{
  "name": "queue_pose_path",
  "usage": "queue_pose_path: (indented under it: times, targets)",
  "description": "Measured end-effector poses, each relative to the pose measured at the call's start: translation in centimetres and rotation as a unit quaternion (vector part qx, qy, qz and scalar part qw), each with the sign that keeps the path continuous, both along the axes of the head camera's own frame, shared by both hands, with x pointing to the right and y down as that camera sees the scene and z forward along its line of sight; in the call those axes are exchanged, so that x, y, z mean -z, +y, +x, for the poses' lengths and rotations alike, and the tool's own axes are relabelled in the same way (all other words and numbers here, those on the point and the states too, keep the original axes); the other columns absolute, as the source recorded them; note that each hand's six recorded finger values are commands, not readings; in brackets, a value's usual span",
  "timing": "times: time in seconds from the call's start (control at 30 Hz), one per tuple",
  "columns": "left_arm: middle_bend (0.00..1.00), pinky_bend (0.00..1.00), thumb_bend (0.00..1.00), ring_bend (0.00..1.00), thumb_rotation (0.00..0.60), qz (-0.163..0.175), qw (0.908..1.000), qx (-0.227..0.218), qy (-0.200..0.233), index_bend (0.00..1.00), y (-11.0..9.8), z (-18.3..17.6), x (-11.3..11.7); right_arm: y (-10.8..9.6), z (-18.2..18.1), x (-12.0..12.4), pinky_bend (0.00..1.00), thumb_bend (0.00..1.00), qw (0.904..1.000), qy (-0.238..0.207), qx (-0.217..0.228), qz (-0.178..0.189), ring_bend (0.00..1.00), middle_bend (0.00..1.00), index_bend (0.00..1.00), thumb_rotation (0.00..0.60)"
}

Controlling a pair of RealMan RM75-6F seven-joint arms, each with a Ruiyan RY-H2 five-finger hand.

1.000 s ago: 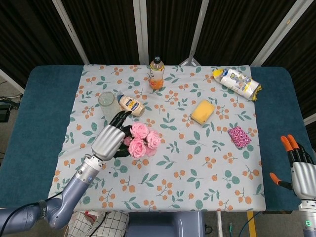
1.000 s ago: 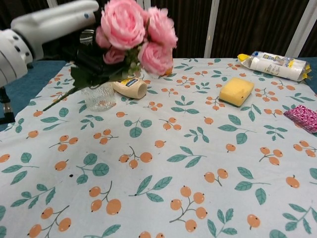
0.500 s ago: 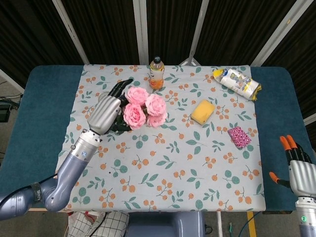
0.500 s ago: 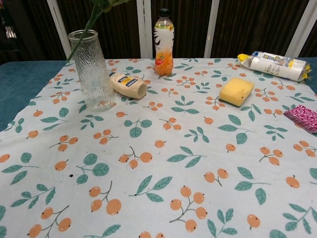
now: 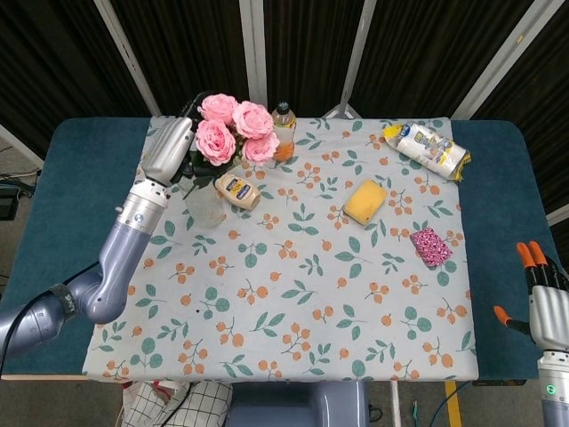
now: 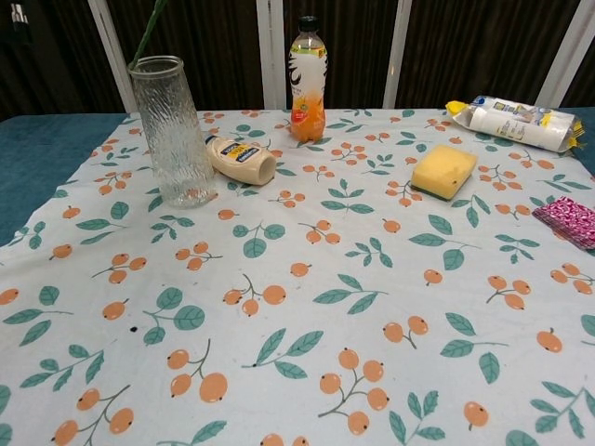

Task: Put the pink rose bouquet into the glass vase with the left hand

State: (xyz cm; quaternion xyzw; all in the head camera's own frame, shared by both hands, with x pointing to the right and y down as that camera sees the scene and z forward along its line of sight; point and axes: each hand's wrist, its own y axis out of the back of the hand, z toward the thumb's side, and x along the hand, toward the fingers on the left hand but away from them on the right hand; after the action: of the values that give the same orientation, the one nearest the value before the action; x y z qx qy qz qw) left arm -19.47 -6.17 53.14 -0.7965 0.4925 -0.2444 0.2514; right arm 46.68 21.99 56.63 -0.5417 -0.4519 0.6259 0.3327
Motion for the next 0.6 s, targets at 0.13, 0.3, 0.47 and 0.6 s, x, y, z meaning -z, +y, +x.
queue_pose_path:
  times: [0.13,0.3,0.47,0.6]
  targets:
    - [0.45,0.05,0.48,0.04,0.6,0.008,0.9999,0.008,-0.002,0.51,-1.5,-0.2,0.1,0.0,0.1,-0.3,0.19,0.21,1.0,0.005,-0.001,-0.005,0.09,0.05,0.09,0.6]
    - [0.45,0.05,0.48,0.04,0.6,0.019,0.9996,0.018,0.003,0.51,-3.0,-0.2,0.3,0.0,0.3,-0.7,0.19,0.21,0.9999,0.01,-0.005,-0.011,0.09,0.05,0.09,0.6]
    - [0.45,0.05,0.48,0.04,0.6,0.019,0.9995,0.026,-0.001,0.51,-3.6,-0.4,-0.2,0.0,0.3,-1.1,0.19,0.21,0.9998,0.01,-0.005,-0.016,0.09,0.05,0.09,0.6]
    - [0.44,0.05,0.48,0.04,0.6,0.012,0.9996,0.024,0.003,0.5,-3.3,-0.5,-0.8,0.0,0.2,-1.2,0.19,0.21,0.9998,0.006,-0.004,-0.018,0.09,0.05,0.08,0.6]
